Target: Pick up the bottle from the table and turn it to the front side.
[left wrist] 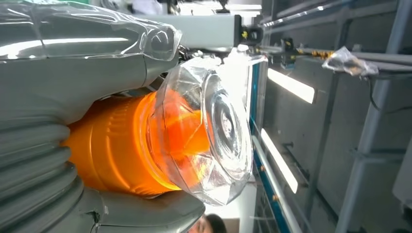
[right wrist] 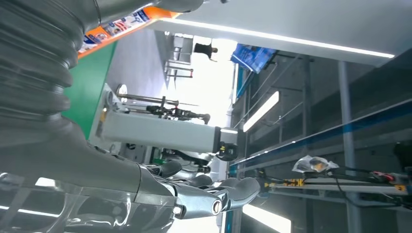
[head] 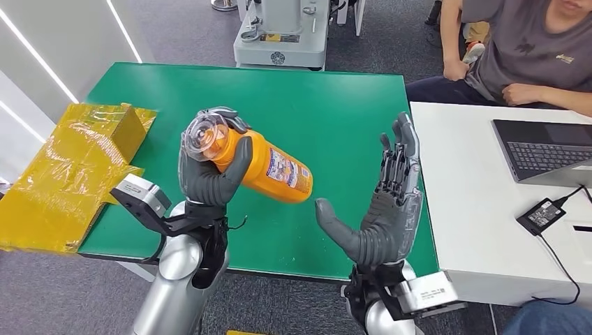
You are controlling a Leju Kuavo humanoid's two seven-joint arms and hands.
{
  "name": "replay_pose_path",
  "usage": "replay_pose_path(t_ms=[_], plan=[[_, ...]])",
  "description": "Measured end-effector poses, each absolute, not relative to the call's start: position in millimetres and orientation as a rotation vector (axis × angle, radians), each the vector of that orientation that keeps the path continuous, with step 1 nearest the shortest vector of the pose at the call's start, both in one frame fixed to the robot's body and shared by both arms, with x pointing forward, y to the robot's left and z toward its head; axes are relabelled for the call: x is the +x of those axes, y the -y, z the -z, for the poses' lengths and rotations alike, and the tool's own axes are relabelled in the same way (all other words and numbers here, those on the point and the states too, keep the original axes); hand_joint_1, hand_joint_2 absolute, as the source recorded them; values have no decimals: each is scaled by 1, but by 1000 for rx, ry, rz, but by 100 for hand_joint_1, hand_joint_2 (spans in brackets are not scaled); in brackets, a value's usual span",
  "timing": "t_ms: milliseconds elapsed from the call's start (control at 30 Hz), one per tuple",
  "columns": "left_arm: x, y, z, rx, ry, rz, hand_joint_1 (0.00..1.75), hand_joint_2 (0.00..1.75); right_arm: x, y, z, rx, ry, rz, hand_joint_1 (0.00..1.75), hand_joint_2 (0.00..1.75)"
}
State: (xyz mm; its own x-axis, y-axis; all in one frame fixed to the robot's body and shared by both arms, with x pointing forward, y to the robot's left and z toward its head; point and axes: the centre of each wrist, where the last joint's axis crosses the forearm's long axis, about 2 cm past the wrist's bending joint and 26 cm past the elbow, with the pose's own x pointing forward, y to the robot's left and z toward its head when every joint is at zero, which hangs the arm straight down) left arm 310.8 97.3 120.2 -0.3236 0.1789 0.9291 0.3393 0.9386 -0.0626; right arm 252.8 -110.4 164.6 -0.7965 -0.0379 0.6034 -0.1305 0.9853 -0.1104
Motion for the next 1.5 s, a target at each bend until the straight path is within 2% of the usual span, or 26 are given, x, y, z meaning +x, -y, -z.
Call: replay_pose_path(t_ms=[200,633,867,1133,1500], plan=[[315,-119,-120,-168,1981,204,175,175,248,109,-166,150,2487,-190,0,175],[328,-205,-124,527,2040,620,175,175,234,110,-157,175,2443,-167,0,175],[340,-237,-118,648,1952,917,175,175,229,111,-154,200,2427,-162,0,175],[364,-255,-98,608,1768,1273,175,175,226,113,-152,214,2414,-162,0,175],[382,-300,-82,653,1470,1510,175,175,218,114,-149,215,2400,-152,0,175]])
